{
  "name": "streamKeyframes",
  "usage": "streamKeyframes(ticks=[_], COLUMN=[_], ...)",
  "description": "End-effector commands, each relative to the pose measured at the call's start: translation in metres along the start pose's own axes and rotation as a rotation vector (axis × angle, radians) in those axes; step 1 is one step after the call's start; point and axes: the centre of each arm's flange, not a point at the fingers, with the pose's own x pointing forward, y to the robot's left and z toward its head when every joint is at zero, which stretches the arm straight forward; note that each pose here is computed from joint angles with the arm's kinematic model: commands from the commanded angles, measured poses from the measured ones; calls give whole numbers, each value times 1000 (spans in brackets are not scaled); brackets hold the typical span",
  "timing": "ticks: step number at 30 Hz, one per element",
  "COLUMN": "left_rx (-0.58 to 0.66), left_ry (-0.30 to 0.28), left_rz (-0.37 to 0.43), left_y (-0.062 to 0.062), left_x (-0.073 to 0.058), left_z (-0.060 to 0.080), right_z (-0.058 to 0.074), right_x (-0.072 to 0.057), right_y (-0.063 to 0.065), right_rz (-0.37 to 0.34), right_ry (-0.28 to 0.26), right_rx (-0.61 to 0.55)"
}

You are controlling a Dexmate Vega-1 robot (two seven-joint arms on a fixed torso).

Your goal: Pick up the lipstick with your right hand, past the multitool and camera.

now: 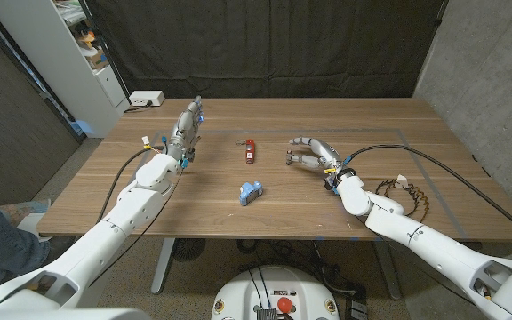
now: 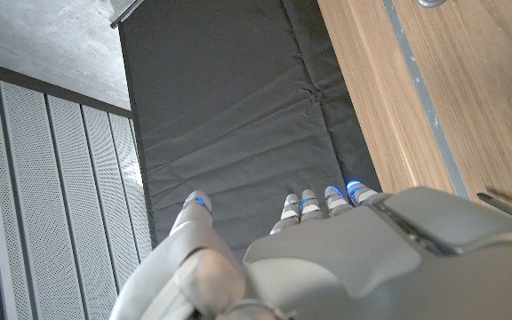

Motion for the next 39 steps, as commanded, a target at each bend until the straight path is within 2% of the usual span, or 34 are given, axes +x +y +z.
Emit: streamKeyframes(ticks=[1, 10, 39], left_rx=[4, -7, -5], left_ry=[1, 11, 23], left_rz=[13, 12, 5], left_y=[0, -4, -8], left_x=[-1, 0, 1], left_z=[1, -4, -7], right_z=[-3, 2, -7], right_x=[2, -3, -2], right_y=[2, 3, 6], right_rz=[3, 8, -13], right_ry=[4, 10, 24], right_rx=[-13, -11, -8])
